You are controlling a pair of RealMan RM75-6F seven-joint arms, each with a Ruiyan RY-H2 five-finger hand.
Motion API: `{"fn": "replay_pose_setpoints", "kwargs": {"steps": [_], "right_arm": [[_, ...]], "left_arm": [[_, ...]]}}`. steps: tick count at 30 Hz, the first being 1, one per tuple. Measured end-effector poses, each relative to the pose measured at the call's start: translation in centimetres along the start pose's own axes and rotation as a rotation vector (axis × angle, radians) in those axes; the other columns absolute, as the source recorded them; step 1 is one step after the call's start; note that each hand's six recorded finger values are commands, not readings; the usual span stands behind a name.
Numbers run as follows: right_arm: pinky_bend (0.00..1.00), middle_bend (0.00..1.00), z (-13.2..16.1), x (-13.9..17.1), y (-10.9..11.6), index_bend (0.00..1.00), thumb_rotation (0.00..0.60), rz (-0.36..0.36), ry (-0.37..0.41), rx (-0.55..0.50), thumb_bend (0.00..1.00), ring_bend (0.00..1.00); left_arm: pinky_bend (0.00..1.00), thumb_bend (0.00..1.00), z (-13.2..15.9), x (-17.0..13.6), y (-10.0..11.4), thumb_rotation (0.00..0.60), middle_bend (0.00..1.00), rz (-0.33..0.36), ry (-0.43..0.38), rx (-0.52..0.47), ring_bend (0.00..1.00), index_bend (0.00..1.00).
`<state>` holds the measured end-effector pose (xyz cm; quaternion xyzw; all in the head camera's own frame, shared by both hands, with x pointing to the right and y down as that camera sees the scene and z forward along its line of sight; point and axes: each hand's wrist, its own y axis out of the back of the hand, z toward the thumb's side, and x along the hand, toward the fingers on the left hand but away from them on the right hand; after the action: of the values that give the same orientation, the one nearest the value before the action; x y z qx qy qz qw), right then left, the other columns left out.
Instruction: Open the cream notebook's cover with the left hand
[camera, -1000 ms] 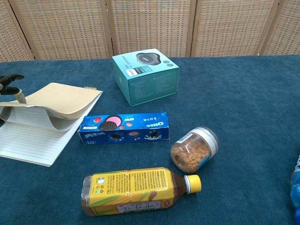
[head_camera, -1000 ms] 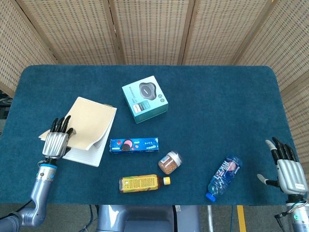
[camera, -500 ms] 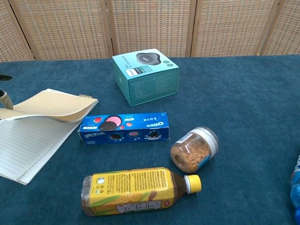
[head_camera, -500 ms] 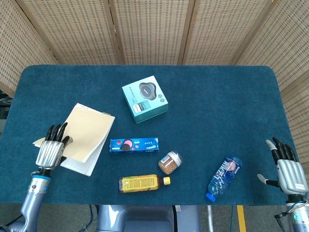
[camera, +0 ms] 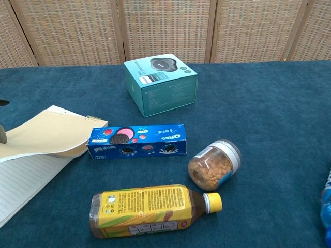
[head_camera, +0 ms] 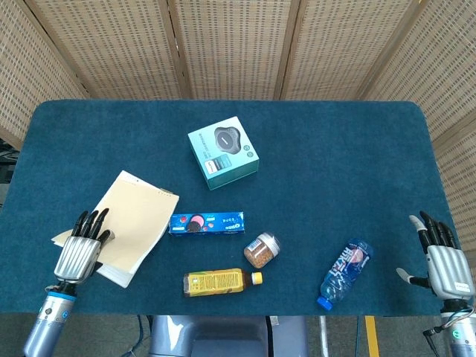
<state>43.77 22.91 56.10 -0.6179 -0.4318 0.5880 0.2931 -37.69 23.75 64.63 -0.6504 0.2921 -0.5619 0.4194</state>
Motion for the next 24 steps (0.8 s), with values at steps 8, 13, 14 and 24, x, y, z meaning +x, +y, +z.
{"fn": "replay_pose_setpoints", "kwargs": {"steps": [8,13,14,24], "right_arm": [[0.0,0.0,0.0,0.1,0.0,0.03,0.6,0.001,0.0,-0.002,0.05,0.0],[0.0,0.0,0.0,0.1,0.0,0.03,0.6,0.001,-0.001,-0.004,0.05,0.0],[0.0,0.0,0.0,0.1,0.0,0.03,0.6,0.002,-0.001,-0.005,0.05,0.0],[0.0,0.0,0.0,0.1,-0.1,0.03,0.6,0.004,-0.002,-0.004,0.05,0.0]], "left_arm": [[0.0,0.72,0.1,-2.3,0.4,0.6,0.0,0.001,-0.02,0.0,0.0,0.82],[0.0,0.72,-0.3,-4.0,0.6,0.6,0.0,-0.005,-0.026,0.01,0.0,0.82],[0.0,0.72,-0.3,-4.2,0.5,0.6,0.0,-0.008,-0.027,0.011,0.0,0.82],[0.0,0.72,-1.0,-6.8,0.6,0.6,0.0,-0.033,-0.035,0.02,0.0,0.82]]}}
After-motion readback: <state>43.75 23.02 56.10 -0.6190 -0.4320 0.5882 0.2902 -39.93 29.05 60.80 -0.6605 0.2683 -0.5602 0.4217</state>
